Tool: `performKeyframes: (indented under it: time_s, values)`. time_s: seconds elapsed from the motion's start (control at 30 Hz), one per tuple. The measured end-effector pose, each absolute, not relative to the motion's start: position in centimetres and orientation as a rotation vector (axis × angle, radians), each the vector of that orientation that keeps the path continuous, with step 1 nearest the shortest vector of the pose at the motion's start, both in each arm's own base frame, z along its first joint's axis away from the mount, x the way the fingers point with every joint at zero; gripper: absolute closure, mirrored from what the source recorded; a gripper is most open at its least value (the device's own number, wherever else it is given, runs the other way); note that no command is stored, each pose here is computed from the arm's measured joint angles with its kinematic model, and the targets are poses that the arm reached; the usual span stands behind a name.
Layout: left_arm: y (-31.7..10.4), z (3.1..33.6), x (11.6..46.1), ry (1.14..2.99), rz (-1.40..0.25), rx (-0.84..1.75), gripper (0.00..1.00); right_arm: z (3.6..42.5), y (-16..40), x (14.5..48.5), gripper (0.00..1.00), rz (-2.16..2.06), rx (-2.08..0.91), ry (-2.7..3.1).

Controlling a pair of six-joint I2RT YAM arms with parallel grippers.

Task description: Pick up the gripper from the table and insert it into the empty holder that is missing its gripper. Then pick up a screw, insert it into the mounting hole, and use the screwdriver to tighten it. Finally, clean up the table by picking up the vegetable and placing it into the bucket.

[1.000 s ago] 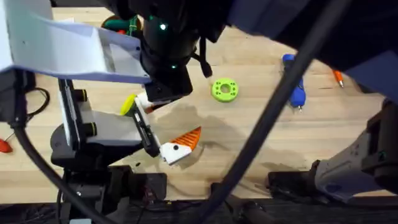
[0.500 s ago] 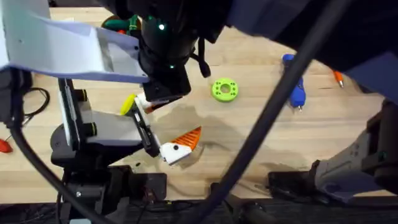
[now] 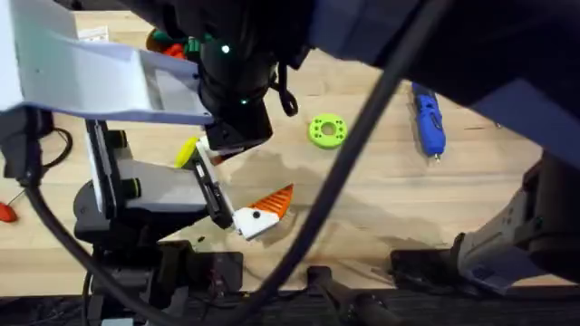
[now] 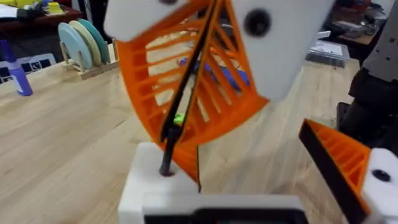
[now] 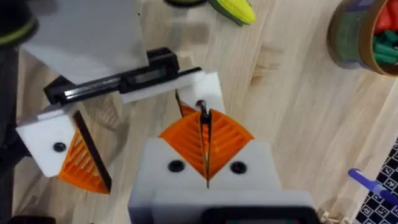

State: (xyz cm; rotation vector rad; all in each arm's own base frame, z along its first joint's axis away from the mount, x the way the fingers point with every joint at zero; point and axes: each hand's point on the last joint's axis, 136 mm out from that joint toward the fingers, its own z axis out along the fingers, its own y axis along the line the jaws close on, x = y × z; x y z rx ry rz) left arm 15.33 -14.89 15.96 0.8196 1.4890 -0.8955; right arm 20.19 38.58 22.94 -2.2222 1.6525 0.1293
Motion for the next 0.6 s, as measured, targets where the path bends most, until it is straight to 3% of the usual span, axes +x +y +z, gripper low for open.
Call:
performKeyframes:
  time_s: [0.6]
  values:
    - [-14.89, 15.96, 15.33, 1.489, -0.896, 0.82, 0.015, 22.5, 38.54, 20.16, 0.995, 0.127, -2.235, 1.663]
